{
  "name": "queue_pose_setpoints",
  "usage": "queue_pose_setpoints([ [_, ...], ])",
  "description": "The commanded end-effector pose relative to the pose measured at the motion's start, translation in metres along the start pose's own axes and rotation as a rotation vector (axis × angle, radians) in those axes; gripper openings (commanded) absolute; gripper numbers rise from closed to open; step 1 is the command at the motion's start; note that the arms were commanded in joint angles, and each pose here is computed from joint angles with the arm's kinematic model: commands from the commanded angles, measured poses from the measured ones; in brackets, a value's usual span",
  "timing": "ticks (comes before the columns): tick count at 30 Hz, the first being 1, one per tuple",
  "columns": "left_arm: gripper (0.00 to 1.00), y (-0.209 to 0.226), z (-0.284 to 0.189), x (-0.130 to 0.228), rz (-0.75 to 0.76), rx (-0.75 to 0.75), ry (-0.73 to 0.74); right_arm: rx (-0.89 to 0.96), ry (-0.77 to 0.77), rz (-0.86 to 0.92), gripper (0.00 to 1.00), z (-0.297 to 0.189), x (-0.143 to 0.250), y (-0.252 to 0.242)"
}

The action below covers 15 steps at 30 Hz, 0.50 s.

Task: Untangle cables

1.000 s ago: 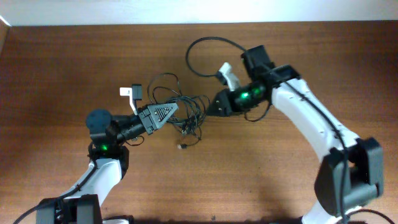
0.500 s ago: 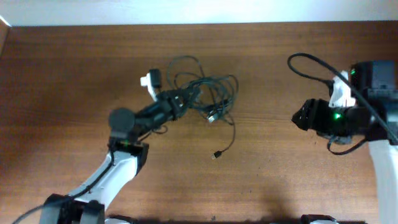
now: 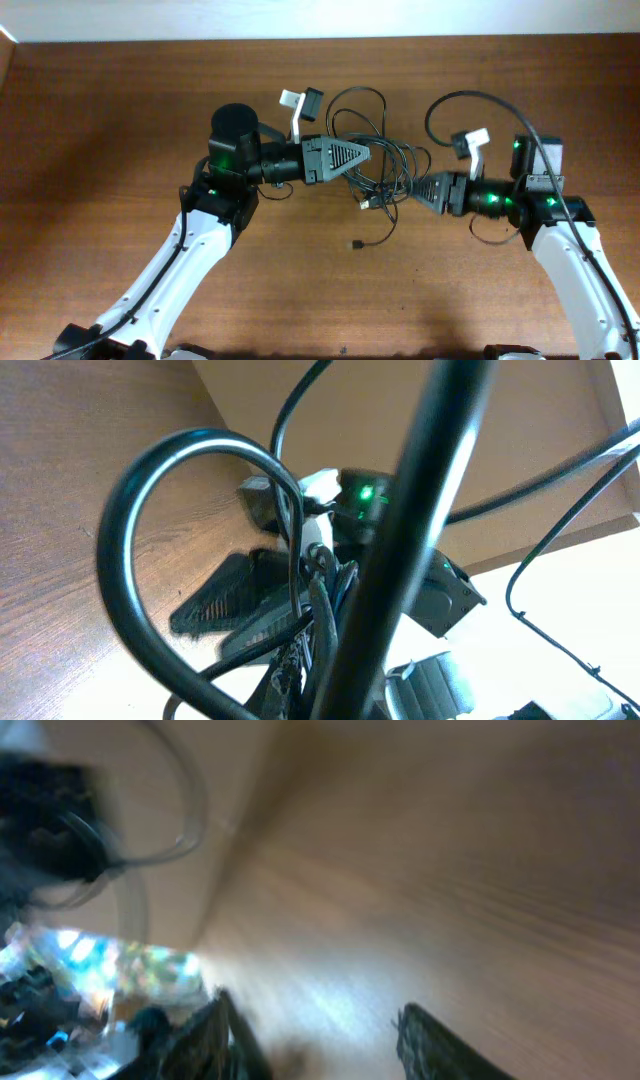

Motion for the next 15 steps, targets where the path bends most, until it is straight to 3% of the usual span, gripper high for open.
queue_pose_setpoints([
  [1, 0.0, -0.003, 0.0, -0.006, 0.059, 0.015, 0.0, -0.255, 0.047, -0.101, 0.55, -0.007, -0.001, 0.042],
  [9, 0.0, 0.035, -0.01, -0.005, -0.031, -0.051, 0.002, -0.304, 0.068, -0.092, 0.52, -0.01, 0.001, 0.05],
  [15, 0.0, 0.035, -0.011, -0.004, 0.002, -0.048, 0.006, -0.271, 0.05, -0.082, 0.53, -0.008, -0.003, 0.046],
])
Point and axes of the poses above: each gripper's point midway between its finger pads, its own z axis out along the fingers, its own y axis along the line the jaws close on, x = y × z, the point moved 3 cm from there along -z, back along the fingers, and after that the axes turned 11 degrees about z, right-handed, at the moved point
